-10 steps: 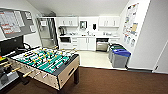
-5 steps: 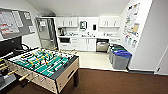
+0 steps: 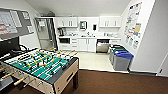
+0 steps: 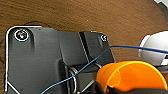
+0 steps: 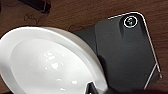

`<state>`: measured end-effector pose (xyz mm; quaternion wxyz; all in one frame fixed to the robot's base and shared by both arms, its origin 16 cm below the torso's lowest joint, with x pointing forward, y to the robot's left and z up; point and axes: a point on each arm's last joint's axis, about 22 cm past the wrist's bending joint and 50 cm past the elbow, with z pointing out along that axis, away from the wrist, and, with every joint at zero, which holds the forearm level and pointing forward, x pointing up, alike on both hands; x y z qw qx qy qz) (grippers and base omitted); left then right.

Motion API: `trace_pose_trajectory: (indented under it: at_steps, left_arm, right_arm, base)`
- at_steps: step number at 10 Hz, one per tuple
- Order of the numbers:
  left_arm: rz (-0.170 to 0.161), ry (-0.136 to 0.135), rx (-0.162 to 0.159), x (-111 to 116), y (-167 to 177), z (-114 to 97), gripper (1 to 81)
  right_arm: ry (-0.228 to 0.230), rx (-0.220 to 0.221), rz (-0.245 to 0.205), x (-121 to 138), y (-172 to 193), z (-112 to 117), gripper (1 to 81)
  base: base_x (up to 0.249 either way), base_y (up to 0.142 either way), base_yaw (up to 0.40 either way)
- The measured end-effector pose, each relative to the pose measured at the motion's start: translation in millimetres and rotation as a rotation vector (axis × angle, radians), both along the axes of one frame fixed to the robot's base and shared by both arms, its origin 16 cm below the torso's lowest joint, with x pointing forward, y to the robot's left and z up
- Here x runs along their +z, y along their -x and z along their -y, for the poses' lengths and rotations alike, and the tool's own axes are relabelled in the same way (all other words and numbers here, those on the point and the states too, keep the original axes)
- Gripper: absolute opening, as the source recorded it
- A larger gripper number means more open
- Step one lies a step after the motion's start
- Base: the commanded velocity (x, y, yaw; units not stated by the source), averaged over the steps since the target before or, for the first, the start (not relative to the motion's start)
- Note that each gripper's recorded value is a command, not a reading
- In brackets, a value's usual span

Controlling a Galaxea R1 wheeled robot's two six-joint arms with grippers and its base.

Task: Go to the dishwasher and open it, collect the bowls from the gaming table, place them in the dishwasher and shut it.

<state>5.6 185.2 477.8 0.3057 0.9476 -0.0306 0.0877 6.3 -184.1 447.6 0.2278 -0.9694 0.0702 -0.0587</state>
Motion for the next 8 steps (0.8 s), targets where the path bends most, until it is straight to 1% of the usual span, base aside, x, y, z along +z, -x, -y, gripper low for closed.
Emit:
trace_pose_trajectory:
  at_steps: [5,7,8]
  left_arm:
    - [0.000,0.000,0.000,0.0,0.0,-0.3,1.0]
    - [0.003,0.000,-0.005,0.1,-0.1,0.2,1.0]
    - [0.004,0.001,-0.008,0.2,0.4,0.8,1.0]
  right_arm:
    - [0.000,0.000,0.000,0.0,-0.1,-0.2,1.0]
    - [0.000,0.000,0.000,0.0,-0.2,-0.2,1.0]
    - [-0.001,0.000,0.001,0.1,-0.1,-0.5,1.0]
  base:
    - [0.143,0.000,0.000]
    - [0.143,0.000,0.000]
    - [0.142,-0.063,0.000]
